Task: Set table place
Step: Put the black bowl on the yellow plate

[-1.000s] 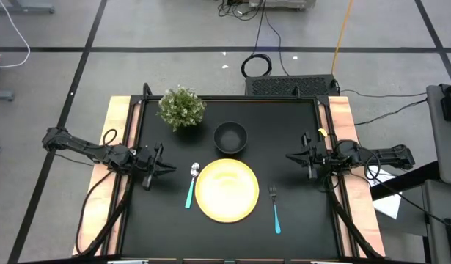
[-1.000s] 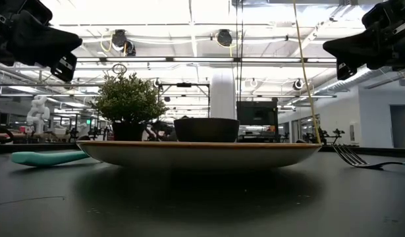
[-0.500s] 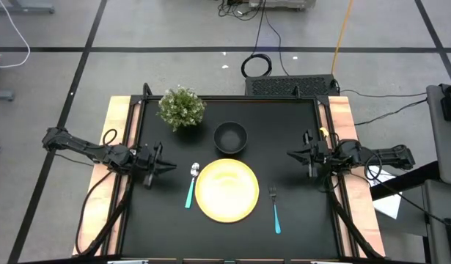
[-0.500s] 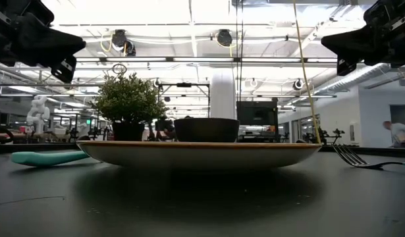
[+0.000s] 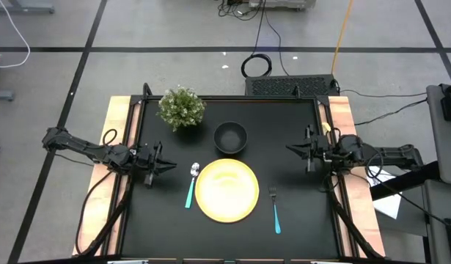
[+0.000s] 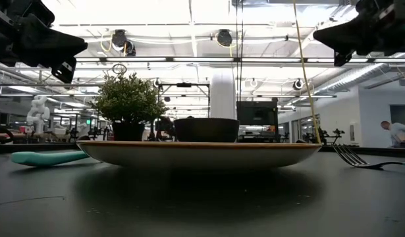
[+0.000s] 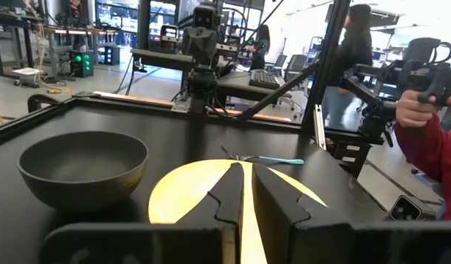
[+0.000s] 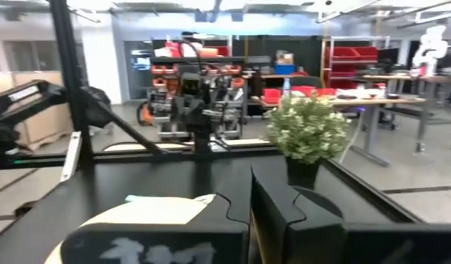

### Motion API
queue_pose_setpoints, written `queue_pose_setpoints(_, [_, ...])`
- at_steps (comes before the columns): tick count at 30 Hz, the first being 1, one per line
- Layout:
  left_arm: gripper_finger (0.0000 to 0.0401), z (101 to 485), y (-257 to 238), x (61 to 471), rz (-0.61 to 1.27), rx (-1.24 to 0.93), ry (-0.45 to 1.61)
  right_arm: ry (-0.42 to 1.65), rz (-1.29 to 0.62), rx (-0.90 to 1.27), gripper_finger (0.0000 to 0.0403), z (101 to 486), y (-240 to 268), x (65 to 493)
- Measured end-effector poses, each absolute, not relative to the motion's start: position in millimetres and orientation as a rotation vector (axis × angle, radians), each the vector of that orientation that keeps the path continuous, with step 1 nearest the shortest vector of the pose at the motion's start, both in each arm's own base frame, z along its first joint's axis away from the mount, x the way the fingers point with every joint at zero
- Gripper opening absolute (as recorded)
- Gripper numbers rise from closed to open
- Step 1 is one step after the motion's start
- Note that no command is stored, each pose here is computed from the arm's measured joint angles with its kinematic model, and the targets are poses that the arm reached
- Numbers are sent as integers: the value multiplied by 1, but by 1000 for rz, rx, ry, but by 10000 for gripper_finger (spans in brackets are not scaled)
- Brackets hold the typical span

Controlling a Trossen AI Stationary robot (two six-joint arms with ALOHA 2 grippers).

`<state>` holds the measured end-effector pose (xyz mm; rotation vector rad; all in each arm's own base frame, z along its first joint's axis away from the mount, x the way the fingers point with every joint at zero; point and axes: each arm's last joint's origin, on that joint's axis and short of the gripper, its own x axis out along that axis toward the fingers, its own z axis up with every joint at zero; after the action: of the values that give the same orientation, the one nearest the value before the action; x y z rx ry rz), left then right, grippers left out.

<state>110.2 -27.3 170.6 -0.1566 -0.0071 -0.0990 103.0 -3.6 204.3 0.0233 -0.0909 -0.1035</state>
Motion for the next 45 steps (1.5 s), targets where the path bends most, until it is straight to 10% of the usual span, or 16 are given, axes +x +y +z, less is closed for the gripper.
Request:
queue_pose_setpoints(27, [31, 171, -25, 110, -21, -157, -14, 103, -422, 36, 0, 225, -51, 143])
queue_pose_setpoints(45, [31, 171, -25, 110, -21, -146, -14, 147, -274, 97, 0, 225, -78, 172])
